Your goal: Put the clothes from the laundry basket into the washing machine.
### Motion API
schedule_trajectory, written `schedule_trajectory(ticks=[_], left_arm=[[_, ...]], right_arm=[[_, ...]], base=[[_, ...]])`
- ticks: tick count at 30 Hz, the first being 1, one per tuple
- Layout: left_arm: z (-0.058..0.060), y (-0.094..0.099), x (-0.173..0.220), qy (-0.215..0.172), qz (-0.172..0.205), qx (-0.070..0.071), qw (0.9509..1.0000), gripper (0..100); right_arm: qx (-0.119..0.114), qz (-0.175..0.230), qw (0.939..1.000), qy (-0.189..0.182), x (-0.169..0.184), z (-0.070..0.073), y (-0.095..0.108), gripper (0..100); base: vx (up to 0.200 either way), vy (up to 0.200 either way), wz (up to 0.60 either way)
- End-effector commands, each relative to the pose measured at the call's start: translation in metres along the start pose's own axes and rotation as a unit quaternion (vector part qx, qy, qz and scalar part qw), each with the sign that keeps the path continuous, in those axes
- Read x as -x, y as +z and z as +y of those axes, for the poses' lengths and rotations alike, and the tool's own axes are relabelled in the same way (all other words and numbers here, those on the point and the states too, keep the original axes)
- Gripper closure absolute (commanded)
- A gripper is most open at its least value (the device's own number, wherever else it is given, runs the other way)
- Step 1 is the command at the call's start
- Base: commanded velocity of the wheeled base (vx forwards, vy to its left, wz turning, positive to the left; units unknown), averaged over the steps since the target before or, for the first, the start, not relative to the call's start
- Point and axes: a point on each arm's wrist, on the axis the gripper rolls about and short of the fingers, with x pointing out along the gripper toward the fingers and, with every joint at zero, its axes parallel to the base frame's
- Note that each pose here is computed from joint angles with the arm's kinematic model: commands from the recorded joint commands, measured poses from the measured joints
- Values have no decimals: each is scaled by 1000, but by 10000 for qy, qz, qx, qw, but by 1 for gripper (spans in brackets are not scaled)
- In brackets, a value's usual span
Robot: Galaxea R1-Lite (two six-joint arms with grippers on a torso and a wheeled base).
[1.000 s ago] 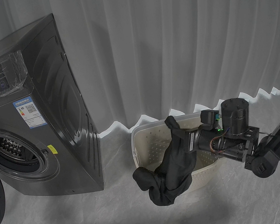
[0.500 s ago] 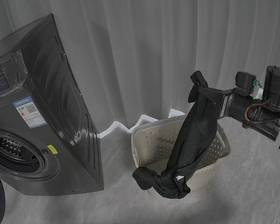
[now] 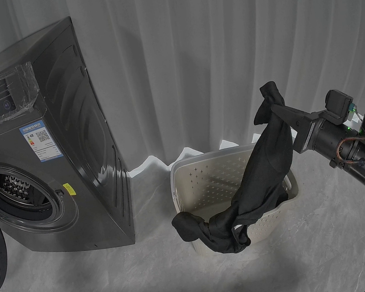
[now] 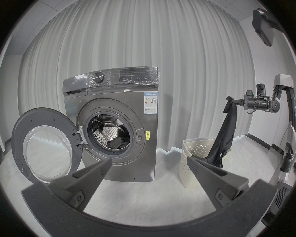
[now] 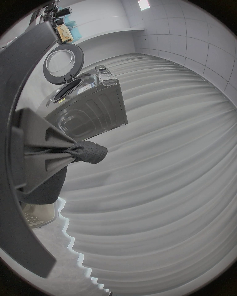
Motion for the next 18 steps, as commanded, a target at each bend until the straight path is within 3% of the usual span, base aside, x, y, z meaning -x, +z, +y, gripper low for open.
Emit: schedule_trajectory(ticks=[1,5,18], left_arm=[[0,-5,0,7,7,8,10000,0],[0,-5,0,7,7,15,10000,0],[0,-5,0,15,6,23,10000,0]], right_arm=[[6,-25,10000,18,2,1,2,100],[161,-148,9997,70,3,2,4,100],[155,-114,9993,309,6,9,0,100]], base=[[0,0,0],[0,0,0],[0,200,0]])
